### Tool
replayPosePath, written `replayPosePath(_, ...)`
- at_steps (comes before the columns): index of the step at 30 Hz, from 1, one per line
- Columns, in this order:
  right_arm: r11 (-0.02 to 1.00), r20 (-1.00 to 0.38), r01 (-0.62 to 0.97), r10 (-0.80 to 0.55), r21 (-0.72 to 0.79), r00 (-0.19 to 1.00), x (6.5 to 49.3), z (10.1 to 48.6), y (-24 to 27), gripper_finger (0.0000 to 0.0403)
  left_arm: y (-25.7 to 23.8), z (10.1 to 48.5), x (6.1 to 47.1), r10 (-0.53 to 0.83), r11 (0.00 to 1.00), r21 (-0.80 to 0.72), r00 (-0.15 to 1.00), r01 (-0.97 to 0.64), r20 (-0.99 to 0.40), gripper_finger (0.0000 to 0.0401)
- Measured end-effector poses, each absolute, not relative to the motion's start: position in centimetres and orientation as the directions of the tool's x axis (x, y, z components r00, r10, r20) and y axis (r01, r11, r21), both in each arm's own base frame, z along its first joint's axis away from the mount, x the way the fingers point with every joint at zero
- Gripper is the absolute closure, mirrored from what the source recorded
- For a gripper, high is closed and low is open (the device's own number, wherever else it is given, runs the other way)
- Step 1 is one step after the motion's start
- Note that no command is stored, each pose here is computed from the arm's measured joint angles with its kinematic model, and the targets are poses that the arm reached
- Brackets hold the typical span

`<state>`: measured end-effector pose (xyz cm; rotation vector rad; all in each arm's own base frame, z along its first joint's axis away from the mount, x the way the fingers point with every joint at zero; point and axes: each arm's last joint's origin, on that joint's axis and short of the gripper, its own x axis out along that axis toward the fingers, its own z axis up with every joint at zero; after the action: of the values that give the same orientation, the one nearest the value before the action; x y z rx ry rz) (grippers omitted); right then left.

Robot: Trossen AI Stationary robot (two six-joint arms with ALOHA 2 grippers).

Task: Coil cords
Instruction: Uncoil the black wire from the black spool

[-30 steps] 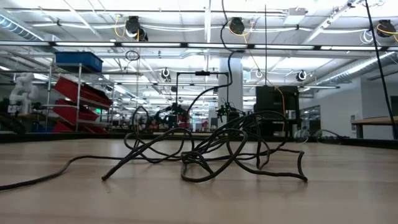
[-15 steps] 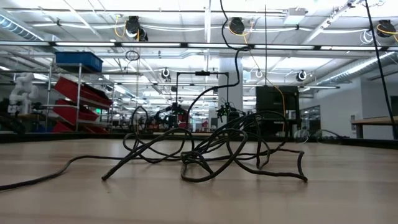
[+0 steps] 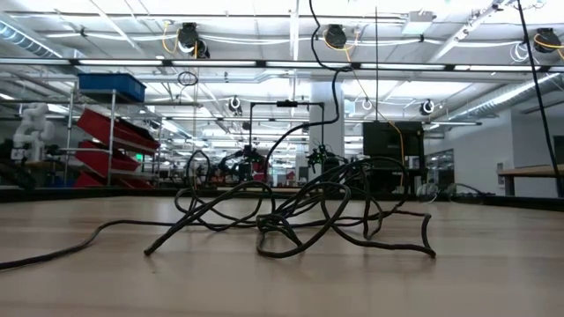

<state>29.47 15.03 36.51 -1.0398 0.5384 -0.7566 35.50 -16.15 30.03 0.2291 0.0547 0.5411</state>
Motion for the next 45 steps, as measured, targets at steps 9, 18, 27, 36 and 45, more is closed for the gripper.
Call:
replayPosePath(9, 0.303, -0.046, 0.303, -0.772, -0.903, 0.634, 29.5, 36.5, 15.0, 0.0403, -14.8, 29.7, 36.2, 0.534, 0.833, 0.178, 0.845, -0.524, -0.013, 0.0296)
replayPosePath(18, 0.302, -0.046, 0.303, -0.772, -0.904, 0.634, 29.5, 36.5, 15.0, 0.0403, -14.7, 29.5, 36.3, 0.505, 0.84, 0.245, 0.863, -0.485, -0.023, 0.0348)
replayPosePath(27, 0.301, -0.048, 0.313, -0.785, -0.901, 0.618, 29.7, 36.4, 14.4, 0.0403, -15.2, 29.1, 36.8, 0.304, 0.925, 0.25, 0.952, -0.286, -0.038, 0.0395)
replayPosePath(36, 0.301, -0.048, 0.312, -0.784, -0.901, 0.618, 29.7, 36.4, 14.4, 0.0403, -13.8, 26.4, 38.2, 0.35, 0.897, 0.331, 0.928, -0.292, -0.129, 0.0387)
replayPosePath(45, 0.257, -0.049, 0.26, -0.792, -0.931, 0.608, 29.6, 36.1, 14.4, 0.0403, -14.7, 26.7, 37.4, 0.413, 0.825, 0.474, 0.901, -0.308, -0.134, 0.031)
